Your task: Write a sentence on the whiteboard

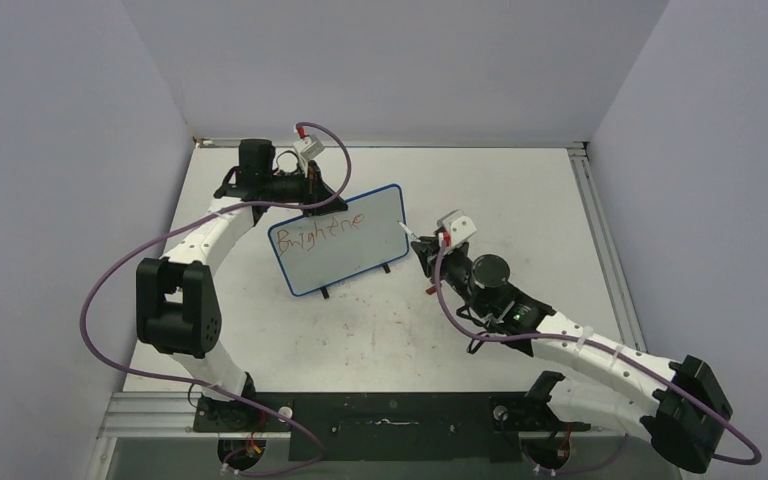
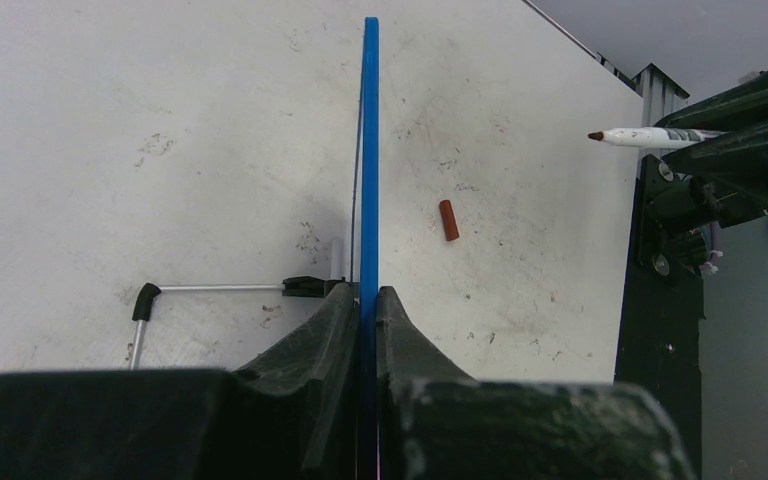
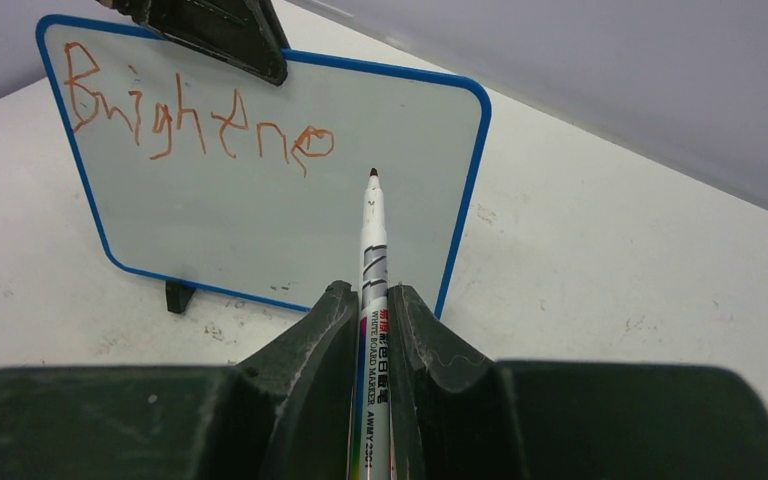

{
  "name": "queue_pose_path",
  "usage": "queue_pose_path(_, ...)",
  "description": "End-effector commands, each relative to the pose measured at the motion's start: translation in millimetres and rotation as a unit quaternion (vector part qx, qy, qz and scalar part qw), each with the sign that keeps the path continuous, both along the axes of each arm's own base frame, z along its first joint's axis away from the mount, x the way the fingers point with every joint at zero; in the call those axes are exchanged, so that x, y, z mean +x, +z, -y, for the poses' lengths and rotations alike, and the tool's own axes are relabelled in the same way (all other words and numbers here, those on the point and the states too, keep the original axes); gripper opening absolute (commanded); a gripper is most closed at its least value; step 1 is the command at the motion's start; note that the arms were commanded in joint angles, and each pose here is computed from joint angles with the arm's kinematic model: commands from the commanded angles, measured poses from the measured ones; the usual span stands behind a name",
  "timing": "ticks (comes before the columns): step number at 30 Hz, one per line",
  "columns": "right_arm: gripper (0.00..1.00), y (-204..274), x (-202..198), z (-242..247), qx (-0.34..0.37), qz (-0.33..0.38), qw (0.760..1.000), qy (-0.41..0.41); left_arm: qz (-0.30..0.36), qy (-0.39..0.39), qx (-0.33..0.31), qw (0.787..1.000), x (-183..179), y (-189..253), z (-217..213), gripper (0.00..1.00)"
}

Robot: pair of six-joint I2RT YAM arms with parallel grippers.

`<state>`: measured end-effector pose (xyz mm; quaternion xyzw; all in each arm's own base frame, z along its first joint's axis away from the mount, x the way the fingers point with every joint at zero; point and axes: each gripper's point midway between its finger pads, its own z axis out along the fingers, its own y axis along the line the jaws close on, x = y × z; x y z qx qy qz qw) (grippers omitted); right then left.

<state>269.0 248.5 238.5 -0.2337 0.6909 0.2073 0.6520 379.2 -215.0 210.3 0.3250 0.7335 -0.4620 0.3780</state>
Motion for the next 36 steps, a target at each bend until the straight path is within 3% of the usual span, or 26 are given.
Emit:
queue_pose_path(1,0.05,31.8,19.6,-9.5,0.032,0.055,0.998,0.003,-0.112,-0.004,0.028,0.993,-27.3,-44.3,-2.4,0.0)
queue_pose_path(6,0.05,25.4,41.0,-20.8,0.02,0.045,0.998,0.03,-0.109,-0.001,0.033,0.993,-27.9,-45.4,-3.7,0.0)
queue_pose_path(23,0.05,-11.0,51.9,-24.0,-0.028,0.023,0.998,0.048,-0.112,0.001,0.042,0.993,-28.3,-48.8,-4.9,0.0)
queue_pose_path(36,0.05,-2.4,69.3,-38.5,-0.031,0.04,0.998,0.048,-0.113,0.0,0.042,0.993,-29.2,-49.3,-4.5,0.0)
